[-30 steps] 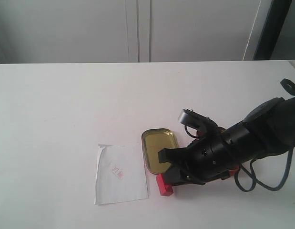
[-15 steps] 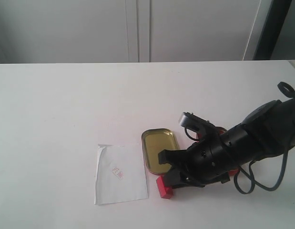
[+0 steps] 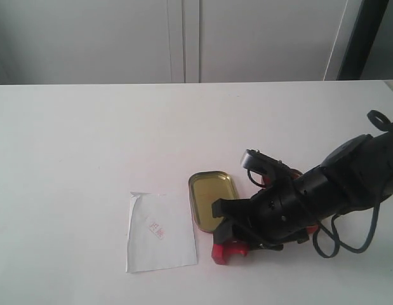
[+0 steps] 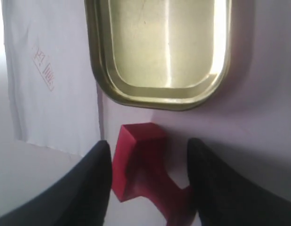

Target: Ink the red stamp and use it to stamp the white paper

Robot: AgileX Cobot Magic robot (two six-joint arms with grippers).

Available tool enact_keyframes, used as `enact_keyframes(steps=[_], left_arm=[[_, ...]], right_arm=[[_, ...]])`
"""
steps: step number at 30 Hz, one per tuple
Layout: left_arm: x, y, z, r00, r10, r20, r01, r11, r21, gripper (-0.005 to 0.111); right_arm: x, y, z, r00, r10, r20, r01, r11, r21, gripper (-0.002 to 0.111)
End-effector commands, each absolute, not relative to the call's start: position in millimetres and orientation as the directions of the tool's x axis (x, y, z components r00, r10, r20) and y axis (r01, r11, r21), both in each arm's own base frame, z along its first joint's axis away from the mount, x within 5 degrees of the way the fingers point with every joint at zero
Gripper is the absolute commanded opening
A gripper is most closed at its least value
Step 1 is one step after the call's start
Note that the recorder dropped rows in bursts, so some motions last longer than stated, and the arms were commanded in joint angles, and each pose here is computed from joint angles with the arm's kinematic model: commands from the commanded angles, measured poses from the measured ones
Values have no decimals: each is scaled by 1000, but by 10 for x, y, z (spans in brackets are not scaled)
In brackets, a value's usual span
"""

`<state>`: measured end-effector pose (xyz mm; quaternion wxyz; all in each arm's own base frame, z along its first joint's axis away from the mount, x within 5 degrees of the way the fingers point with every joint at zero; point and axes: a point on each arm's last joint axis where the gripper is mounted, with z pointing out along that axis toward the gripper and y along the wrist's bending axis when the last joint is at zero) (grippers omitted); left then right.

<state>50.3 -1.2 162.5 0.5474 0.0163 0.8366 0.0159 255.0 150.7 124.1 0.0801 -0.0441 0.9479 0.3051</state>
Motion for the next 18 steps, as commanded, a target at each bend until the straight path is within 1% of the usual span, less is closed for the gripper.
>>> enact_keyframes(steps=[1, 5, 11, 18], left_arm=[[503, -15, 1628, -393, 33, -919, 9, 999, 32, 0], [503, -15, 1628, -393, 33, -919, 9, 999, 32, 0], [503, -15, 1628, -393, 33, -919, 9, 999, 32, 0], [503, -15, 1628, -393, 33, -919, 9, 999, 32, 0]], right_arm=[[2548, 1474, 1276, -978, -45, -203, -153, 819, 553, 49], [2538, 1465, 1354, -972, -56, -228, -175, 819, 547, 49], [2531, 1406, 1487, -958, -67, -280, -204, 846, 493, 49], [2530, 1360, 1711, -921, -67, -383, -251, 854, 455, 48]])
